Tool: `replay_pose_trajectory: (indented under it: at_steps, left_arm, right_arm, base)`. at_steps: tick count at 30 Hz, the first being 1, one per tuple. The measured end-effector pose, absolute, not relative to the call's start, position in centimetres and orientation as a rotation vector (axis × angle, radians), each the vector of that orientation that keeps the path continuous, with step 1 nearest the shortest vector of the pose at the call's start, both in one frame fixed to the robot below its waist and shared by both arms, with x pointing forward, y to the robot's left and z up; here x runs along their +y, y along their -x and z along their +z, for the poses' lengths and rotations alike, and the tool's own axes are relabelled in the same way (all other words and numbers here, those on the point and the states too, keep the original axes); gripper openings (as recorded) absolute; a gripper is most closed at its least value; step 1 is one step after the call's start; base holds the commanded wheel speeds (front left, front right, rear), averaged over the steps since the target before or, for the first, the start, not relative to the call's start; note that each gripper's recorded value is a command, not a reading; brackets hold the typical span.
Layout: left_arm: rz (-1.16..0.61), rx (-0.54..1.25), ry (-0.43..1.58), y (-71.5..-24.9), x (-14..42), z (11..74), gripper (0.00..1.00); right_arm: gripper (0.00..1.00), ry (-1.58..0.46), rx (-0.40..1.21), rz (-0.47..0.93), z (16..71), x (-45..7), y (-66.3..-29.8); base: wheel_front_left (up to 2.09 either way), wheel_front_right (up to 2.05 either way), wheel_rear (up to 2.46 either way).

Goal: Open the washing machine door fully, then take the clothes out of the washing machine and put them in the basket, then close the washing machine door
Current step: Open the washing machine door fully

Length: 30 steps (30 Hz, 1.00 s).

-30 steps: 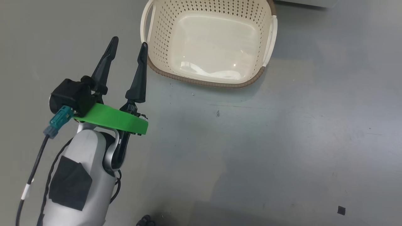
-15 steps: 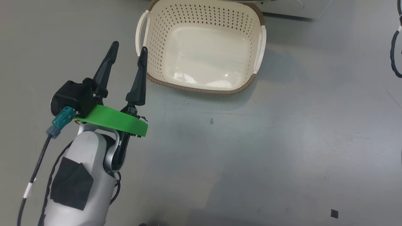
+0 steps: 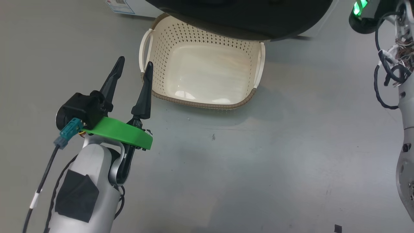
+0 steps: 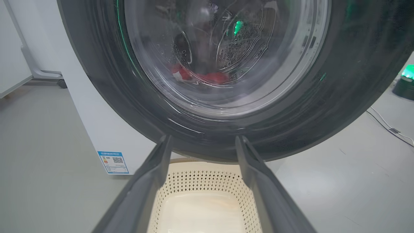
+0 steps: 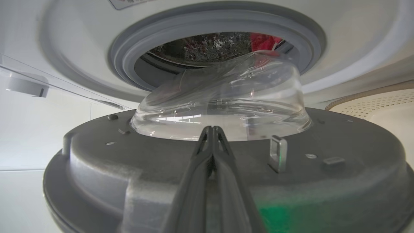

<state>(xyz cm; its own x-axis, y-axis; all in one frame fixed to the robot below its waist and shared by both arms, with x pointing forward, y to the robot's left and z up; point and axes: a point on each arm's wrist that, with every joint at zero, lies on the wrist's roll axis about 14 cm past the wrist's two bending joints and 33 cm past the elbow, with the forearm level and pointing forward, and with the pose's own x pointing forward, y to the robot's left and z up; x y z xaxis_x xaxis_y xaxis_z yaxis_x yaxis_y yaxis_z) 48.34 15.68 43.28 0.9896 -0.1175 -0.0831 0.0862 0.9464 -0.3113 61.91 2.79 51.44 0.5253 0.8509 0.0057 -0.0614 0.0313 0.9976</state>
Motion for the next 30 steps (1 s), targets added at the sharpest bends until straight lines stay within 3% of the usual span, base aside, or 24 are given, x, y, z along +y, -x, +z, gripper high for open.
replay_pose_trajectory:
  at_steps: [30]
  left_arm:
    - [-0.080,0.070,0.315,-45.0,16.5,45.8,1.00]
  right_arm:
    - [0.00,-1.323,0.975,1.057,52.2,7.5,-51.5]
  base:
    - [0.00,0.00,0.00]
